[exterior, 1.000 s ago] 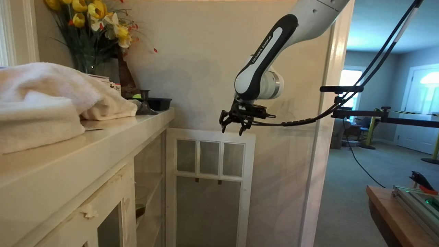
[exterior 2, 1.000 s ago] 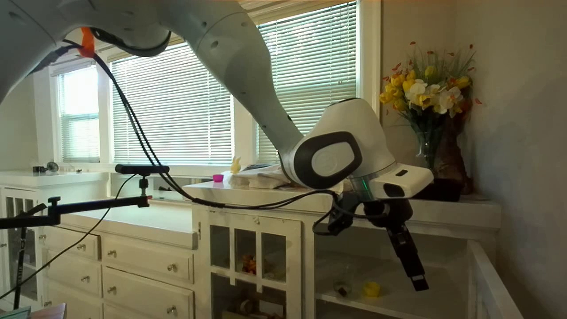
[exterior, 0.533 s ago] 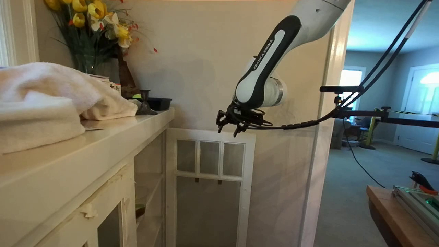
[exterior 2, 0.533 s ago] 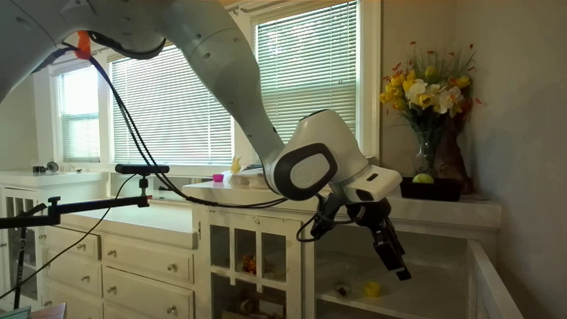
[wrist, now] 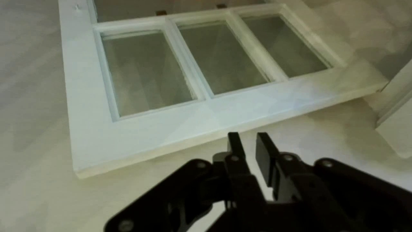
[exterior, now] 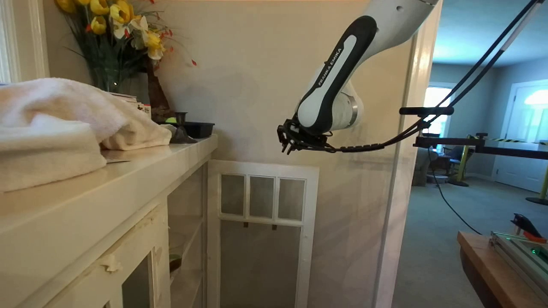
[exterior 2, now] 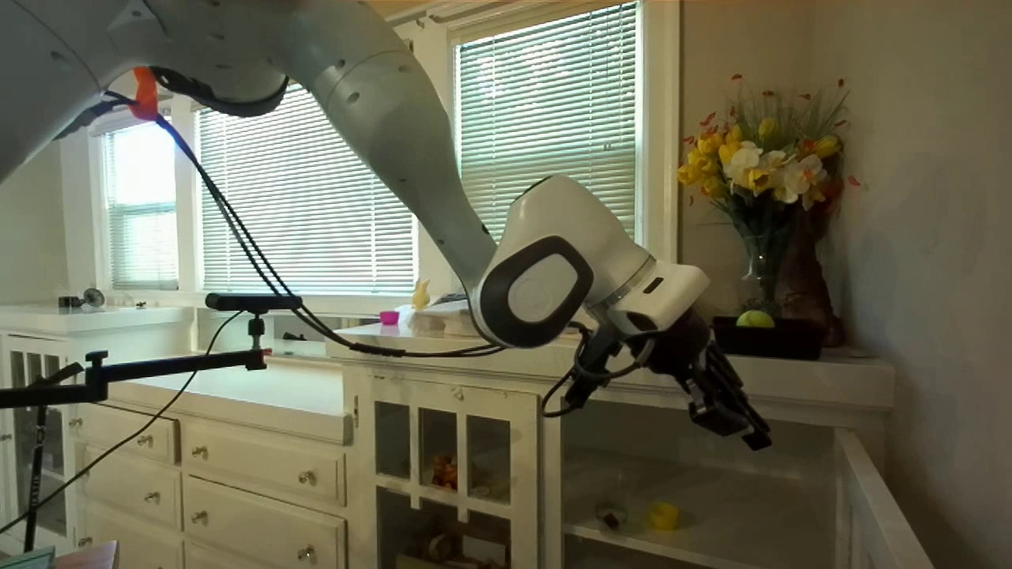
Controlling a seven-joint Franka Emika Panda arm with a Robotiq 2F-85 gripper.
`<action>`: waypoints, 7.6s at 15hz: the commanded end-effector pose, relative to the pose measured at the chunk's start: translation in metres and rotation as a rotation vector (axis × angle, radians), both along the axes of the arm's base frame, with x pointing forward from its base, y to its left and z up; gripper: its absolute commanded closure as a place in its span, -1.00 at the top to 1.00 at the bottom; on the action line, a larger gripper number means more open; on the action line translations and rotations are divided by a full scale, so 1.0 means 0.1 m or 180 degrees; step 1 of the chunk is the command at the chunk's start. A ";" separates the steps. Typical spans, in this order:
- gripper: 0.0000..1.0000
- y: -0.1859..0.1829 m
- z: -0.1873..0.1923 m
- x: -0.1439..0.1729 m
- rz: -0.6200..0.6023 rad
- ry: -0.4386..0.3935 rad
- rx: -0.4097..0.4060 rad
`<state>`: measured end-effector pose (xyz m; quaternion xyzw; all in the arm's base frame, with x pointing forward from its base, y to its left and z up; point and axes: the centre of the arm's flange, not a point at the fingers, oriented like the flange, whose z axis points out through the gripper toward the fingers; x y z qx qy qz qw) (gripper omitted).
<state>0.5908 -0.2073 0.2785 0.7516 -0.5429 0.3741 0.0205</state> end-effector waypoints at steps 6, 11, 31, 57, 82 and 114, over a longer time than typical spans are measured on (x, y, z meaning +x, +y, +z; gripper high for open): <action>-1.00 -0.94 0.31 0.06 -0.0600 0.0044 -0.0223; -1.00 -1.30 0.28 0.24 -0.0729 0.0315 -0.0180; -1.00 -1.95 -0.35 0.84 -0.0643 0.0747 0.0813; -1.00 -1.41 -0.36 0.71 -0.0342 0.1317 0.1300; -1.00 -0.51 -0.47 0.45 0.0173 0.2042 0.1521; -1.00 1.18 -0.73 0.87 0.3285 0.1307 0.0609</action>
